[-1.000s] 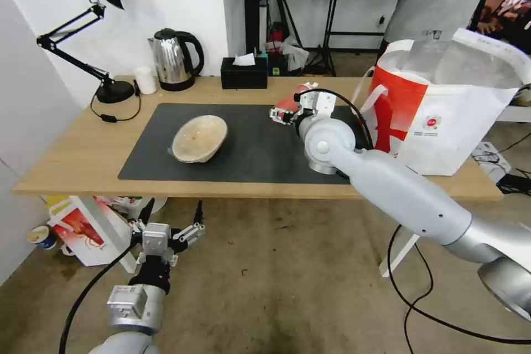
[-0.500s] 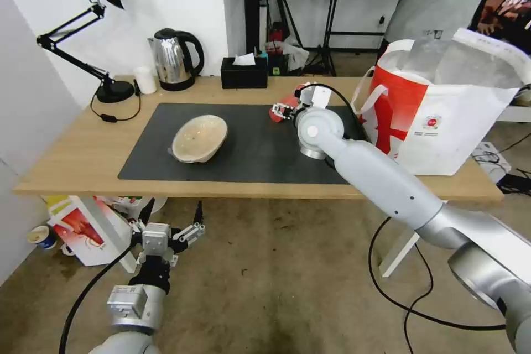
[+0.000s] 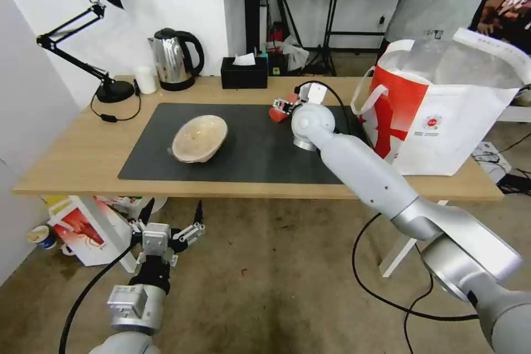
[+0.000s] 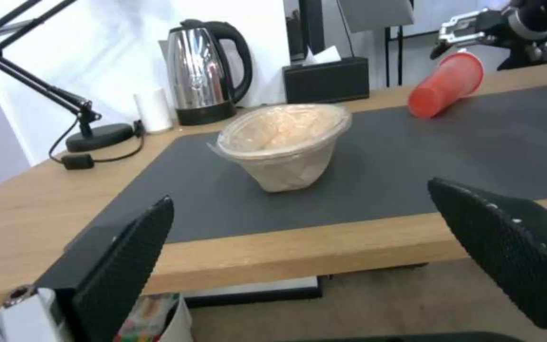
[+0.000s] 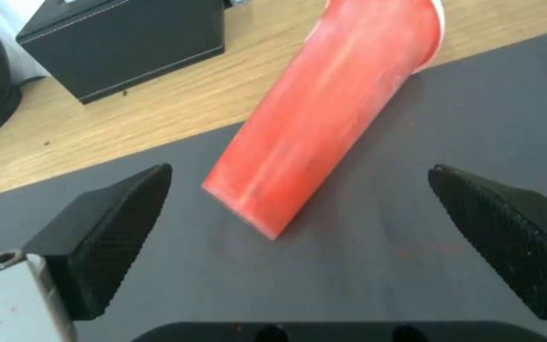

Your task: Pick up the trash from the table and place it into the takeout bag.

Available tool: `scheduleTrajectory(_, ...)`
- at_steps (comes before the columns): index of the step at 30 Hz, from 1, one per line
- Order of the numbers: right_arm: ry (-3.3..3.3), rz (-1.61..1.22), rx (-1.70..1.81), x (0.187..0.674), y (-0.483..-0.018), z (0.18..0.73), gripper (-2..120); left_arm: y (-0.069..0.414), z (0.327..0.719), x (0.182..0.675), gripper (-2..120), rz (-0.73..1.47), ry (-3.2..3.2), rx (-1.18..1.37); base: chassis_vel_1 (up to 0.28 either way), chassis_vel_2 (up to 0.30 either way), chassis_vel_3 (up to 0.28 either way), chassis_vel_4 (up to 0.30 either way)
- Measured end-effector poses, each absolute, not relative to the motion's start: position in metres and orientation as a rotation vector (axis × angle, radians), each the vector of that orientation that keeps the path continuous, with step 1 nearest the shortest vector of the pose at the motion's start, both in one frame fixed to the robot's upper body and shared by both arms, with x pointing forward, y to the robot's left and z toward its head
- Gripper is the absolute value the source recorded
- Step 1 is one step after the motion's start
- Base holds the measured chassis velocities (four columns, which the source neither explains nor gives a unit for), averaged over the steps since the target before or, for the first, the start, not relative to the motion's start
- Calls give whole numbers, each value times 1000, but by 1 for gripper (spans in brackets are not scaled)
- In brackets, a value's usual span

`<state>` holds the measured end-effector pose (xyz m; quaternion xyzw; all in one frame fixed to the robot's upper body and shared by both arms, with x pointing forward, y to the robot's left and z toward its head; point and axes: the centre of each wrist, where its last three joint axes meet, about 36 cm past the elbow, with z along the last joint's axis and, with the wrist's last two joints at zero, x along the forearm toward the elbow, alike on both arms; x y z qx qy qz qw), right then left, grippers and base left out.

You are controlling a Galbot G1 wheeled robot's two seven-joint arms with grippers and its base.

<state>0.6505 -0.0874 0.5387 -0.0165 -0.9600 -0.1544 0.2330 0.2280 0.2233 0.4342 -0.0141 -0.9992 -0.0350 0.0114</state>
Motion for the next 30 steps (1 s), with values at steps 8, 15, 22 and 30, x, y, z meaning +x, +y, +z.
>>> scheduleTrajectory(8, -2634, -435, -50, 657, -81, 540, 100, 223, 434, 228, 100, -109, -3117, -44, 0, 0, 0, 0)
scheduleTrajectory(15, -2639, -451, -69, 664, -81, 538, 100, 223, 434, 228, 100, -109, -3117, -44, 0, 0, 0, 0)
scheduleTrajectory(22, -2643, -472, -83, 675, -80, 535, 100, 223, 434, 228, 100, -109, -3117, -44, 0, 0, 0, 0)
scheduleTrajectory(30, -2645, -480, -79, 681, -73, 532, 100, 223, 434, 228, 100, -109, -3117, -44, 0, 0, 0, 0)
